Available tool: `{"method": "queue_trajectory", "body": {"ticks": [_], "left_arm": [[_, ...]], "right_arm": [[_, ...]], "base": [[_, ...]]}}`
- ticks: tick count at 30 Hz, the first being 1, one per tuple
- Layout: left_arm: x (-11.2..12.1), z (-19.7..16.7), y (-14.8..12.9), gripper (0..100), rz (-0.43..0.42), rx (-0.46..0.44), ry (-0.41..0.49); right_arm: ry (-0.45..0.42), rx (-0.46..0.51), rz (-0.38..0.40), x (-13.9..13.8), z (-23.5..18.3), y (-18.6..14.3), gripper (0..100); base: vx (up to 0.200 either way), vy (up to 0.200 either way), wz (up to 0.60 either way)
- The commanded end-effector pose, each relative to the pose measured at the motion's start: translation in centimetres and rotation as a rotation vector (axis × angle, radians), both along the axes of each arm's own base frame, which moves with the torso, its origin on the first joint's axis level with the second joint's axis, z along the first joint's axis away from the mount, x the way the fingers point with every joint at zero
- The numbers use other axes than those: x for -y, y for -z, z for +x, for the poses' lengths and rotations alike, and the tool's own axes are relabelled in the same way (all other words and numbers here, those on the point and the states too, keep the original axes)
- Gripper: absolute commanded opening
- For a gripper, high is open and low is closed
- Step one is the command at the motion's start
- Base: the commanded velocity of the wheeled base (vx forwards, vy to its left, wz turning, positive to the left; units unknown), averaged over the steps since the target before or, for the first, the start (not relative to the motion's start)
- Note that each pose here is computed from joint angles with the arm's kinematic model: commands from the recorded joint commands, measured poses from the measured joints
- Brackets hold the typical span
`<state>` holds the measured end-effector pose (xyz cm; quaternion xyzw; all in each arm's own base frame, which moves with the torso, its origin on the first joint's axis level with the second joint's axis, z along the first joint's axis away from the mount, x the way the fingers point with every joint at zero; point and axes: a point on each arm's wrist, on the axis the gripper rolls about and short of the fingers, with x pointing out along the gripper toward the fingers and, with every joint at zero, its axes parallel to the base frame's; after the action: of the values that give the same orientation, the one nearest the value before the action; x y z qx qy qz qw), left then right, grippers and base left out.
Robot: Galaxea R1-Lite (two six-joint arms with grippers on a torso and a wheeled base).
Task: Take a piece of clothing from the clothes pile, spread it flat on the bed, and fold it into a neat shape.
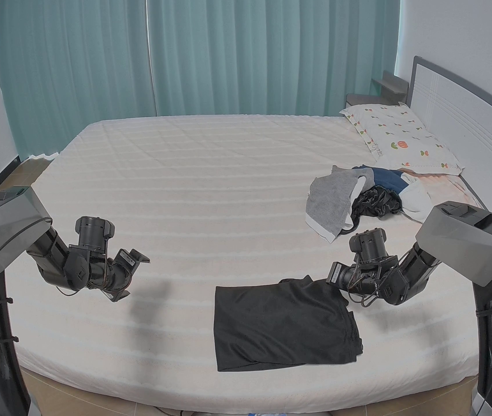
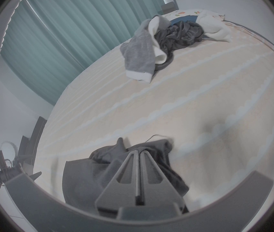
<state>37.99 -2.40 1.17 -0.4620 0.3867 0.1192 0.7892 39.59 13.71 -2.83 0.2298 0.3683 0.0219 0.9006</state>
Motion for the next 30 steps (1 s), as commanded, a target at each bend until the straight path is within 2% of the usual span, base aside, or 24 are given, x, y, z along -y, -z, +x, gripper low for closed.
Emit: {"method": "queue_trajectory", "body": {"ticks": [1,4,17,18,22,25,30], "left_arm": [[0.0,0.0,0.1,100,0.0,-0.002,0.0],[0.1,0.0,0.1,100,0.001,-0.002,0.002],[0.1,0.0,0.1,100,0.001,-0.002,0.002],[0.1,0.0,0.1,100,0.001,-0.002,0.002],[0.1,0.0,0.1,100,0.002,-0.002,0.003],[0.1,0.0,0.1,100,0.002,-0.002,0.005],[0.2,0.0,0.1,100,0.002,-0.005,0.006]], "right_arm": [[0.041,0.008,0.003,1.6,0.5,-0.2,0],[0.065,0.008,0.004,2.6,0.9,-0.1,0],[0.08,-0.002,-0.002,3.2,1.3,0.6,0],[0.08,-0.002,-0.002,3.2,1.3,0.6,100],[0.088,0.006,0.005,3.5,1.2,0.4,100],[0.092,0.022,0.027,4.4,0.8,-1.2,100],[0.014,-0.048,0.047,5.5,-3.1,-1.6,100]], "base": [[0.0,0.0,0.0],[0.0,0.0,0.0],[0.0,0.0,0.0],[0.0,0.0,0.0],[0.0,0.0,0.0],[0.0,0.0,0.0],[0.0,0.0,0.0]]}}
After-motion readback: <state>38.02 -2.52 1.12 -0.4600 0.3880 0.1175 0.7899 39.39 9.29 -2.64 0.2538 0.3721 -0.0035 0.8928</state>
